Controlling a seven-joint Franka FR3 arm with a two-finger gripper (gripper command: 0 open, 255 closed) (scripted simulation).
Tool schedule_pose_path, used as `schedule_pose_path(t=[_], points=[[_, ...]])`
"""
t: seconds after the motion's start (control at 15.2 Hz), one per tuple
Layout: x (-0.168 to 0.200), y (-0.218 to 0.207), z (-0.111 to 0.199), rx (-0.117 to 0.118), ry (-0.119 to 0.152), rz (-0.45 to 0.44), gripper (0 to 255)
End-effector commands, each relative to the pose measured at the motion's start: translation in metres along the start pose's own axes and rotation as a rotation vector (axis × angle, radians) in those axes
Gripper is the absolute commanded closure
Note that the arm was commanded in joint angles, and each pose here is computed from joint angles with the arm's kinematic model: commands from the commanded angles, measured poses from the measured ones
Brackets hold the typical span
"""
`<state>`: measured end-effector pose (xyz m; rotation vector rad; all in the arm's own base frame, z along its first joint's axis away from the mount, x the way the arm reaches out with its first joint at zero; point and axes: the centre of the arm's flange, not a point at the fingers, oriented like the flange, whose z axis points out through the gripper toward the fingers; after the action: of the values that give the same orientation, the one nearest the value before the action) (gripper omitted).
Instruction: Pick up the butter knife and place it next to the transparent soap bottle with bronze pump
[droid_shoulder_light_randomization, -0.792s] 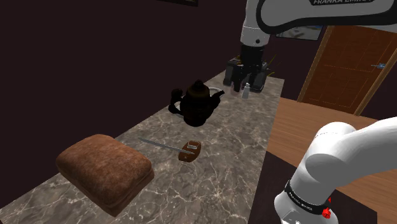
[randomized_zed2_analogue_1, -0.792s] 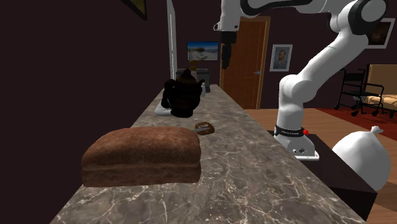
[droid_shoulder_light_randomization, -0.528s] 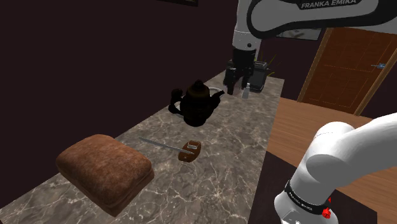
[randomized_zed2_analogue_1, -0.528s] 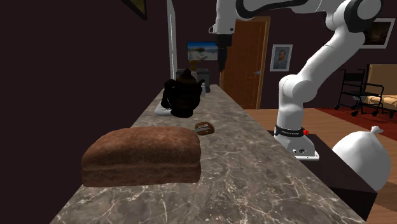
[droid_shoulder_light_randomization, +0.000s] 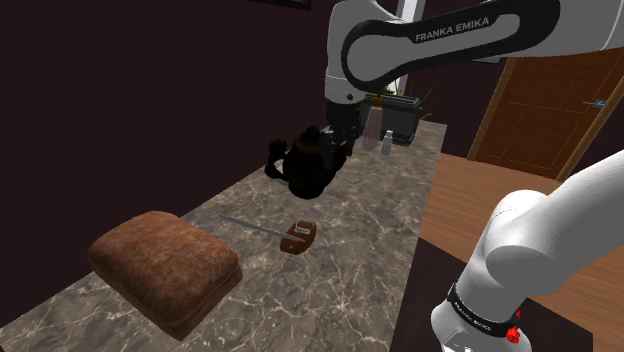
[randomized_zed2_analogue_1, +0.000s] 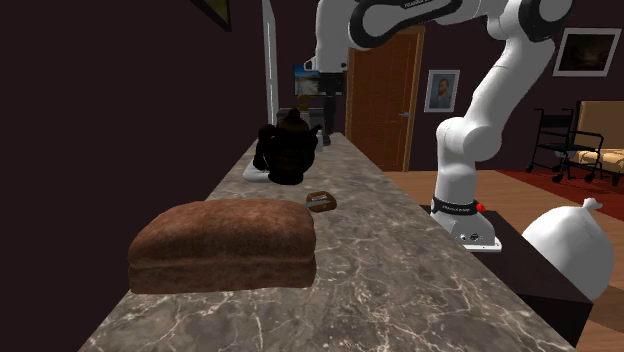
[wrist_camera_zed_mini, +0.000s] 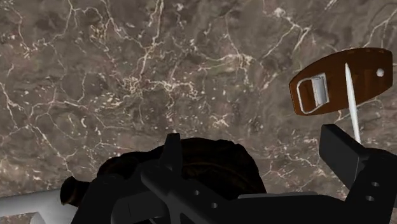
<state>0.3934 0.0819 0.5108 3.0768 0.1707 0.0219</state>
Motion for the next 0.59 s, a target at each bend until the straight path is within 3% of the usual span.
schedule_pose_path(t=[0.0,0.53], points=[[0.017,-0.019,0.016,0.008,-0.005,-0.038,0],[0.066,-0.095,0.068,0.037,-0.031,-0.188,0]])
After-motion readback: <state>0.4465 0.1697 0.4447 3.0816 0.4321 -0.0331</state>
